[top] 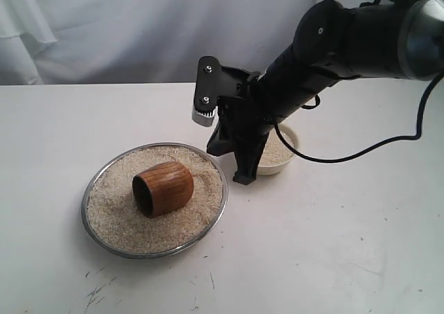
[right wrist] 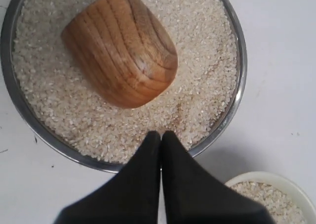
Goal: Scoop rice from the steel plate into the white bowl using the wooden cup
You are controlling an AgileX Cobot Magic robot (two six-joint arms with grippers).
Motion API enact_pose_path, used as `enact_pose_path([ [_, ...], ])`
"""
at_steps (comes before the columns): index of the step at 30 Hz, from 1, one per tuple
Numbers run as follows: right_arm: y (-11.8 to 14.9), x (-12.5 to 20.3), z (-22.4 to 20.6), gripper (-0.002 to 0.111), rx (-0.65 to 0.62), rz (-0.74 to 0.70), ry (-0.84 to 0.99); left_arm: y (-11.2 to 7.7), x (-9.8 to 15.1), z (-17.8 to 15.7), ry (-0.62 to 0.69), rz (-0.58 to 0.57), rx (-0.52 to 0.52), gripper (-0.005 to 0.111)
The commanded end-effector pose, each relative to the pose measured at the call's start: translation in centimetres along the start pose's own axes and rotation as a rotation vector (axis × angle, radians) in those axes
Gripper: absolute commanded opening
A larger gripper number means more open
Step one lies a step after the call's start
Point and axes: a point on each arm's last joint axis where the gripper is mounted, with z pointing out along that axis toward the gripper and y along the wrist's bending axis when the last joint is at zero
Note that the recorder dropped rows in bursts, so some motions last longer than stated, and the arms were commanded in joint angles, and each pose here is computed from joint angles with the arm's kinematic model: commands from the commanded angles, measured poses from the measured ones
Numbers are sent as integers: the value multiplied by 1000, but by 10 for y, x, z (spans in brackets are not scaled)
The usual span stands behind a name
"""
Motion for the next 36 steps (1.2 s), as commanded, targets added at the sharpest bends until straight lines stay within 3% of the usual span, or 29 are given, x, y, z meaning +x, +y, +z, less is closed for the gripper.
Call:
enact_pose_path([
  [1,-5,0,-1,0,40,-28,-12,0,1,0,-6,0,3,0],
  [6,-8,6,-1,0,58,-254,36,0,1,0,-6,0,3,0],
  [10,-14,9,-3,0,93,-269,38,0,1,0,-6,0,3,0],
  [13,-14,9,-4,6,80,-209,0,0,1,0,-6,0,3,0],
  [16,-10,7,-4,21,38,-154,-41,0,1,0,-6,0,3,0],
  [22,-2,1,-4,69,-50,-33,-104,0,1,0,-6,0,3,0],
  [25,-2,-1,-4,84,-52,0,-128,0,1,0,-6,0,3,0],
  [36,-7,-12,-6,87,-17,141,-240,0,1,0,-6,0,3,0],
])
